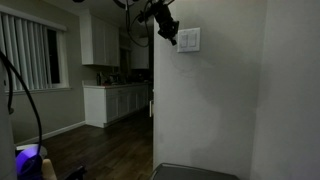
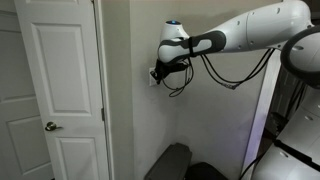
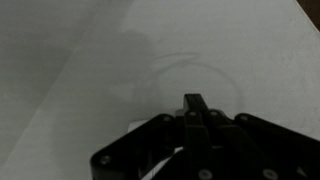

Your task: Turn on the left light switch

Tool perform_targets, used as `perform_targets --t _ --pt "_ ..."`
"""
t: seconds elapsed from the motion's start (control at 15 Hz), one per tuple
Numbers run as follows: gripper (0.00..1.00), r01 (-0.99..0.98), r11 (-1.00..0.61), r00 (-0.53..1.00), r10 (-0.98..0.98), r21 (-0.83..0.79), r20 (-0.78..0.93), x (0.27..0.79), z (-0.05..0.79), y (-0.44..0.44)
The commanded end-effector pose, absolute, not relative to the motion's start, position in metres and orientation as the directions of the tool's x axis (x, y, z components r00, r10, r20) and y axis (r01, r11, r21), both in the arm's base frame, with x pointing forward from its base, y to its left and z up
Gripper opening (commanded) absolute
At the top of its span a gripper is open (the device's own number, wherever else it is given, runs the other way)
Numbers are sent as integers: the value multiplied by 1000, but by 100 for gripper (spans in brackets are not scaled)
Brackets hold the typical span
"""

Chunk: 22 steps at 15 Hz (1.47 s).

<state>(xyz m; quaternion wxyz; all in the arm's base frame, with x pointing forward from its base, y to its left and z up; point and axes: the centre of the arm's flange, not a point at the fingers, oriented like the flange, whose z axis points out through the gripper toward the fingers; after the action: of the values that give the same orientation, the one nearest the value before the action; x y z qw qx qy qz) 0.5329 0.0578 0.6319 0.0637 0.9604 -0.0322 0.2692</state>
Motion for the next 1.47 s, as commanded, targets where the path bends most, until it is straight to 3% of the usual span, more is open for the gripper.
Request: perform_targets --t 0.0,1.4 --pt "0 -142 -985 834 -65 98 548 556 630 53" --pt "0 -221 -966 756 -82 134 650 571 681 52"
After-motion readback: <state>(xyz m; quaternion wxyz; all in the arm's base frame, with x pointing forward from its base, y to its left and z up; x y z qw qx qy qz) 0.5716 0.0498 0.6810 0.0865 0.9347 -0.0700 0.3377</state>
